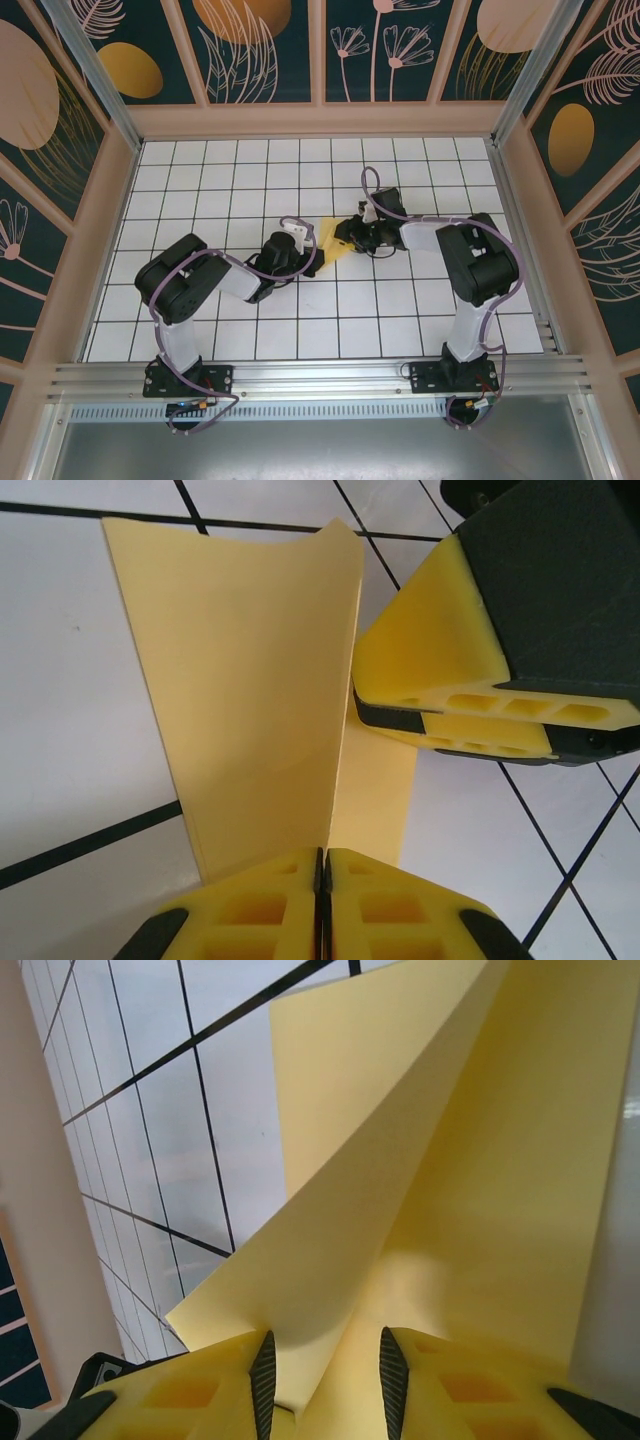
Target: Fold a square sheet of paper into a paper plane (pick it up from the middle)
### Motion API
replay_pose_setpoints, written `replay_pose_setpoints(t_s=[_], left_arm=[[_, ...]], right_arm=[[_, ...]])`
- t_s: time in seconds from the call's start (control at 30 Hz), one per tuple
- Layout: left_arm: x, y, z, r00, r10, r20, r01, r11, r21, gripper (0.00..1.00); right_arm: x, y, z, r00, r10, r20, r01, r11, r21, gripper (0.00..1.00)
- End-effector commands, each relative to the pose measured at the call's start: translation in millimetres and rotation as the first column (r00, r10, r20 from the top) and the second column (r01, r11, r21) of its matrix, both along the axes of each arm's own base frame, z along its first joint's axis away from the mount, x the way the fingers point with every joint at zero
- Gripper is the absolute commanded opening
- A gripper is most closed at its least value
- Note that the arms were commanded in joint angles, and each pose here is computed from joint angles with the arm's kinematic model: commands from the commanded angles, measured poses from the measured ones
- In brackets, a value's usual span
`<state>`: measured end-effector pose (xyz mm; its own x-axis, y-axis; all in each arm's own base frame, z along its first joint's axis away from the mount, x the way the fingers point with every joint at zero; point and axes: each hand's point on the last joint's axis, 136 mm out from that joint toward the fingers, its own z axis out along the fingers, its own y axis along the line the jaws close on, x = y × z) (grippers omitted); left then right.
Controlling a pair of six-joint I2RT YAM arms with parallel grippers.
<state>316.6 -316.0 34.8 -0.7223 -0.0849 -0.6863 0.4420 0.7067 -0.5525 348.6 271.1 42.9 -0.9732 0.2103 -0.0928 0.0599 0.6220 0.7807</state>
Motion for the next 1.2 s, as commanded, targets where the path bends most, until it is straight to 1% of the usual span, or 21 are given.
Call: replay_pose_setpoints(t_s=[0.0,0.17,0.27,0.43,0.6,0.63,0.73,0.83,1.0,1.17], left_arm=[[-2.8,-5.1,-3.0,1.0,-0.02,-0.021,0.019,1.0,-0.018,0.14],[-3.4,-7.4,-6.9,0.998,-0.021,-0.056,0.02,1.0,-0.018,0.22],[-3.1,-8.8,-11.7,0.996,-0.022,-0.087,0.022,1.0,-0.007,0.27],[-1.4,-8.5,-10.1,0.994,-0.007,-0.107,0.007,1.0,-0.001,0.29],[1.4,-5.1,-2.8,0.994,0.013,-0.107,-0.013,1.0,0.006,0.3],[1.3,-5.3,-2.4,0.994,0.013,-0.107,-0.013,1.0,0.005,0.29],[3.7,-5.6,-2.1,0.995,0.018,-0.101,-0.017,1.0,0.007,0.18],[5.9,-5.8,-0.9,0.995,0.017,-0.1,-0.016,1.0,0.011,0.1],[4.9,-6.1,6.3,0.995,0.001,-0.099,-0.001,1.0,-0.008,0.06],[1.8,-8.6,17.7,0.994,-0.032,-0.102,0.028,0.999,-0.042,0.05]], right_arm=[[3.2,10.4,2.2,0.999,0.039,0.03,-0.04,0.999,0.022,0.37],[-0.4,9.7,-10.5,0.999,0.046,0.004,-0.046,0.999,-0.014,0.4],[-1.3,7.8,-16.7,0.999,0.044,-0.003,-0.044,0.998,-0.044,0.43],[-2.7,2.5,-26.8,0.999,0.033,-0.019,-0.035,0.995,-0.098,0.49],[-3.9,-3.2,-34.9,0.999,0.024,-0.027,-0.028,0.986,-0.163,0.5],[-4.4,-3.3,-35.2,0.999,0.025,-0.027,-0.029,0.986,-0.167,0.5],[-4.1,-3.7,-31.7,1.0,0.023,-0.019,-0.025,0.986,-0.163,0.49],[0.0,0.5,-13.9,0.999,0.034,0.029,-0.03,0.992,-0.121,0.45],[4.4,7.9,21.4,0.985,0.099,0.14,-0.095,0.995,-0.036,0.39],[-1.3,7.9,29.4,0.963,0.177,0.205,-0.179,0.984,-0.011,0.36]])
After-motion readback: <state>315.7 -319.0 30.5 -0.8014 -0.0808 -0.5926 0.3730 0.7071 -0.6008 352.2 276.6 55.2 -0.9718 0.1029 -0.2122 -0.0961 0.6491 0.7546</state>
